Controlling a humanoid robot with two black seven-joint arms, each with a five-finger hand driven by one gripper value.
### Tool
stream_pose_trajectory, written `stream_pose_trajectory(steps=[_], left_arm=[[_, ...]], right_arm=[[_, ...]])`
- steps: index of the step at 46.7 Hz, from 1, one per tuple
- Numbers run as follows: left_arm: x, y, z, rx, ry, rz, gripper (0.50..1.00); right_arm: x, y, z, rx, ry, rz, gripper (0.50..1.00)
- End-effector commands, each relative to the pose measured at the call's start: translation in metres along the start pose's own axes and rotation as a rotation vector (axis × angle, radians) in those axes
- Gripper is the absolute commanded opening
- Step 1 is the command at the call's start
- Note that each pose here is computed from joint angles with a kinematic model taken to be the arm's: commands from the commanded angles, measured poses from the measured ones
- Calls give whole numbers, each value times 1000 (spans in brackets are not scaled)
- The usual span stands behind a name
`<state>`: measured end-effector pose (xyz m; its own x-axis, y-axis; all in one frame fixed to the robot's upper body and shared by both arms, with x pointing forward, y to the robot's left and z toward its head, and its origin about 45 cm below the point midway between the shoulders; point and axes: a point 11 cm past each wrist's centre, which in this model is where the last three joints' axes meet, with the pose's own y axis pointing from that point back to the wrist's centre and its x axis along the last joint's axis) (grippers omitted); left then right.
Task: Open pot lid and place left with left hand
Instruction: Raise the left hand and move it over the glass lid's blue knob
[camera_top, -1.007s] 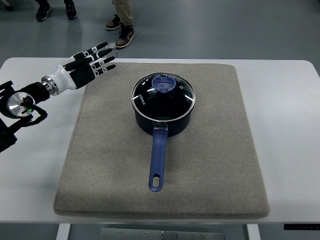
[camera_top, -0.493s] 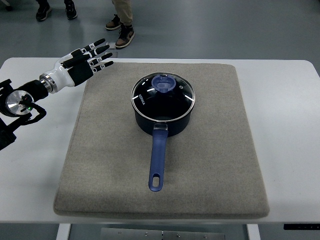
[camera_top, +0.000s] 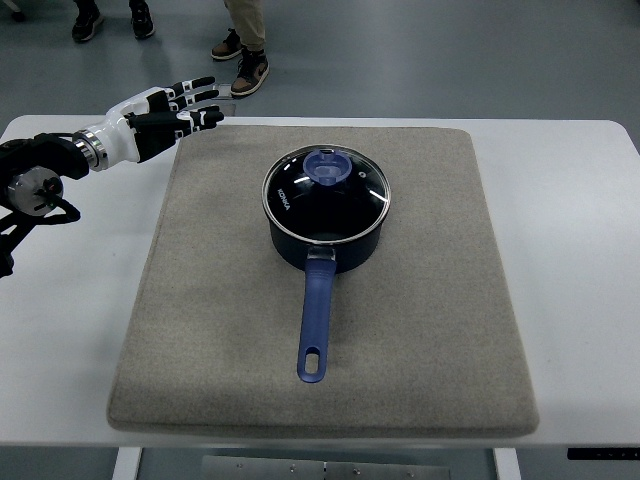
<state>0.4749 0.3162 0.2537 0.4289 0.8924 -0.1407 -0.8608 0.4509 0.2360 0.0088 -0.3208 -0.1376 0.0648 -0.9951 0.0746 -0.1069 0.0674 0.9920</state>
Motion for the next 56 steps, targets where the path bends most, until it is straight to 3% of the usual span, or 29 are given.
stream_pose_trajectory(steps=[1, 16, 27, 50, 56], left_arm=[[-1, 1, 14, 0, -74, -12, 996], [-20, 1, 61, 68, -613, -81, 996], [-47, -2, 74, 94, -881, -156, 994], [-131, -12, 125, 33, -1267, -333, 994], [-153, -21, 119, 33, -1376, -379, 994]], right_arm=[[0, 0, 0, 0, 0, 0, 917], [0, 0, 0, 0, 0, 0, 917], [0, 0, 0, 0, 0, 0, 917], [0, 0, 0, 0, 0, 0, 917], [0, 0, 0, 0, 0, 0, 917]])
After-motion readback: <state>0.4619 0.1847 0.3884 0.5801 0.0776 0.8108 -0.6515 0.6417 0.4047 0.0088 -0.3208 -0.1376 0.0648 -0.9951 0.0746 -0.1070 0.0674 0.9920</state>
